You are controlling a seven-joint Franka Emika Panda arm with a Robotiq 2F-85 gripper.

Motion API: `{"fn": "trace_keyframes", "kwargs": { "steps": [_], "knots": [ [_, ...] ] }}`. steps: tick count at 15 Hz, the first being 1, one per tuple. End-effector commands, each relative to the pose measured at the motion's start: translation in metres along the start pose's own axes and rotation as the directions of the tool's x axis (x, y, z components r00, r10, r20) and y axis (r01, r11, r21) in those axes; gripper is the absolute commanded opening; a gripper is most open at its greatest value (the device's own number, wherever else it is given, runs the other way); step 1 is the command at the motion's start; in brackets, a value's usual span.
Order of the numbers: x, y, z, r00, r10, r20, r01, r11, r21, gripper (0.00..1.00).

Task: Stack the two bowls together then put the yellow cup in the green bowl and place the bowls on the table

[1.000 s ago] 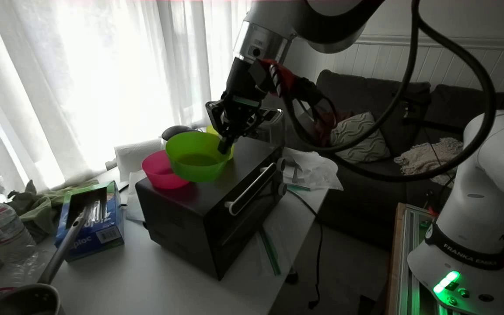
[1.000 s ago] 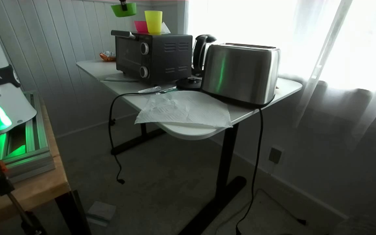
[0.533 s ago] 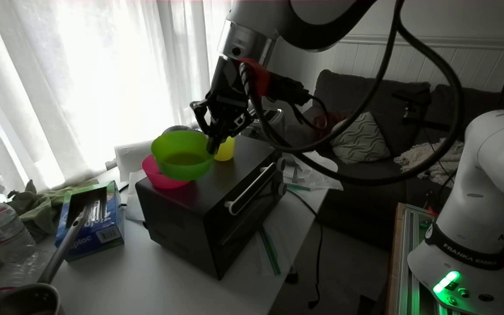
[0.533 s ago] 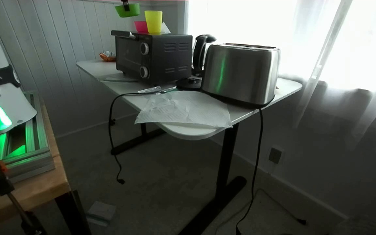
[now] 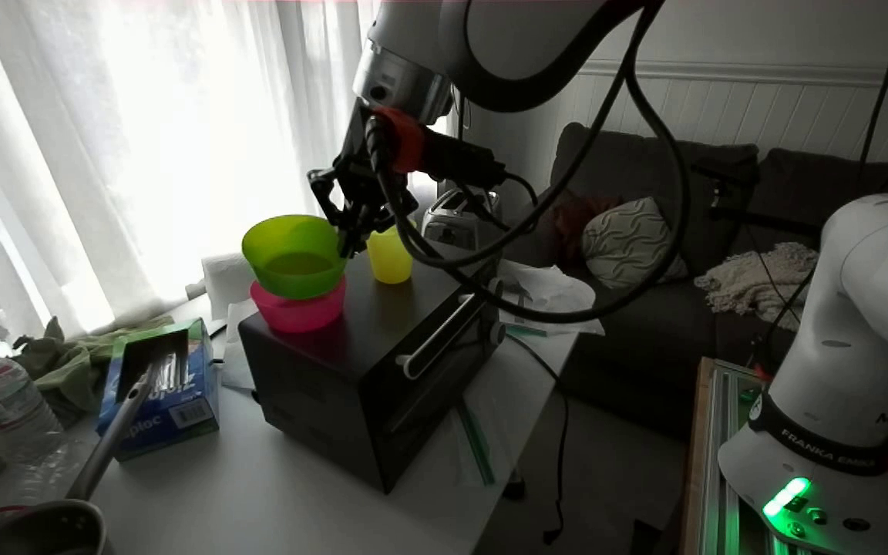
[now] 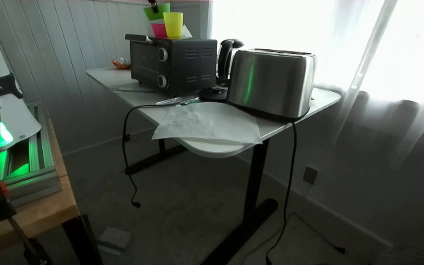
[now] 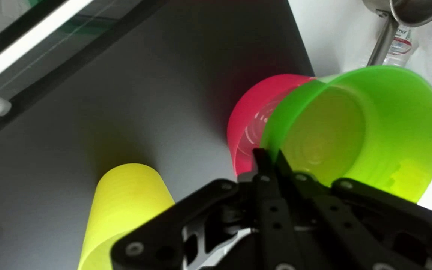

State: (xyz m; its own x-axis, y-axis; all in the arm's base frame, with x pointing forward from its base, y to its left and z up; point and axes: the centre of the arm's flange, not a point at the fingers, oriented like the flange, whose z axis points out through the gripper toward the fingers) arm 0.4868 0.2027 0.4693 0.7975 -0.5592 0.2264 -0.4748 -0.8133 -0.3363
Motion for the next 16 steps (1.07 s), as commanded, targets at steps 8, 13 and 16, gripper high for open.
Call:
{"fn": "trace_keyframes", "kwargs": {
  "steps": [8,13,16],
  "knots": [
    [0.027,-0.016,0.029,0.999,0.005,-0.053,-0.003,1.0,0.025,0.03],
    [0.03,-0.003,0.037,0.998,-0.057,-0.018,0.056,0.996,-0.073,0.03],
    [0.027,0.0,0.036,0.997,-0.074,0.021,0.076,0.993,-0.092,0.03]
  ]
}}
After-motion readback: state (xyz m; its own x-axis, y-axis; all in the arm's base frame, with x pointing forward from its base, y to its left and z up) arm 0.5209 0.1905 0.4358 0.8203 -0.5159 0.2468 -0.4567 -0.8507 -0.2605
